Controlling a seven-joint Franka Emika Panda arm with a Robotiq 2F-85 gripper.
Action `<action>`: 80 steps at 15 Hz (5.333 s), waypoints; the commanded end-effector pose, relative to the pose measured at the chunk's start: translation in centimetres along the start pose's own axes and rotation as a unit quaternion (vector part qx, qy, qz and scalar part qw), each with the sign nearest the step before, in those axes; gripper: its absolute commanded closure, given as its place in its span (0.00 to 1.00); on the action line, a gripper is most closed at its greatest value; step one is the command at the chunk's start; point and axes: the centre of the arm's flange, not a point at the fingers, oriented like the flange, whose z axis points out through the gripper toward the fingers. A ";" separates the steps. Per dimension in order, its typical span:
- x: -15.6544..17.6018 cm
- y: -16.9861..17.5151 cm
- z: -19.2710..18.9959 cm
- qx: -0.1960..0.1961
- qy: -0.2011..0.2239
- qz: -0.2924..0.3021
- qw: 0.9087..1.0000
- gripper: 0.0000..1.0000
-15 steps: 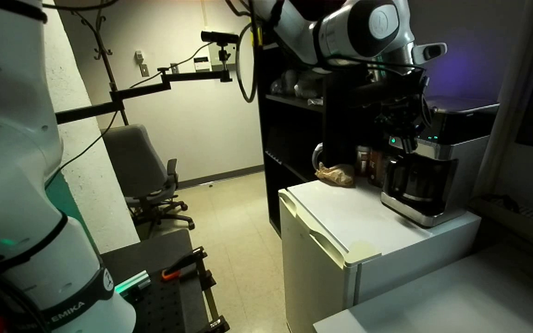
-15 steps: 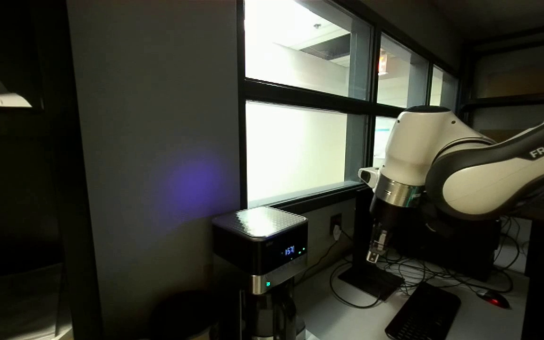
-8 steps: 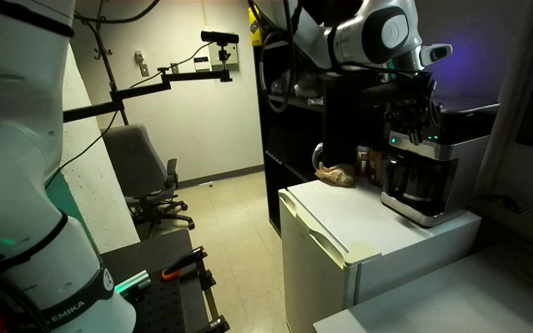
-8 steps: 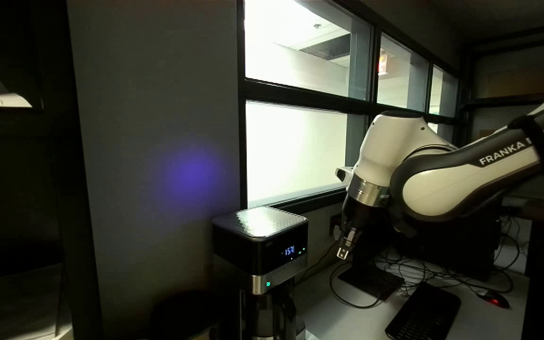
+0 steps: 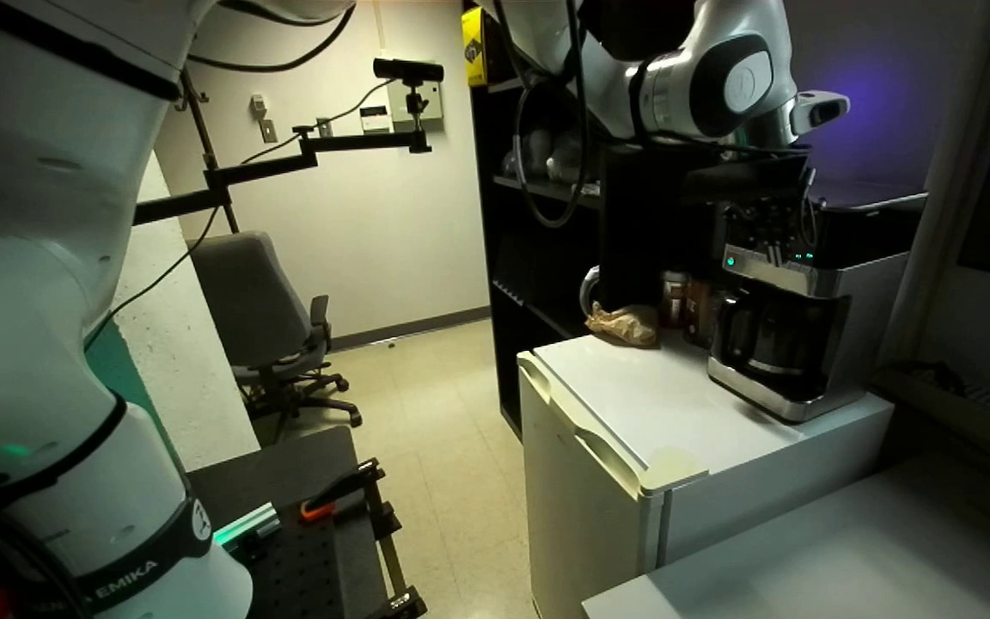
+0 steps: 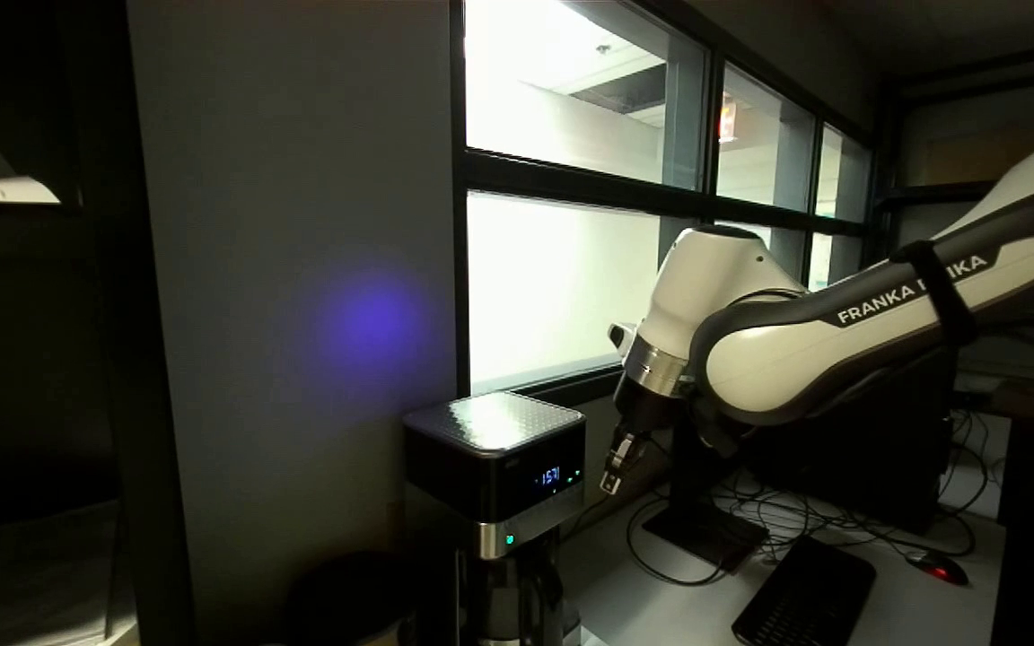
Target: Press one of the buttons on the right side of the coffee making machine
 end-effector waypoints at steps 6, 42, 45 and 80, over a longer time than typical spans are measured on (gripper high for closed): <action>3.2 0.2 2.3 -0.005 0.033 0.036 0.999 1.00; 3.4 -0.5 5.2 -0.004 0.037 0.040 0.999 1.00; 2.7 -0.5 3.8 -0.003 0.047 0.038 0.998 1.00; -10.6 -1.7 -3.7 -0.028 0.002 -0.010 1.000 0.74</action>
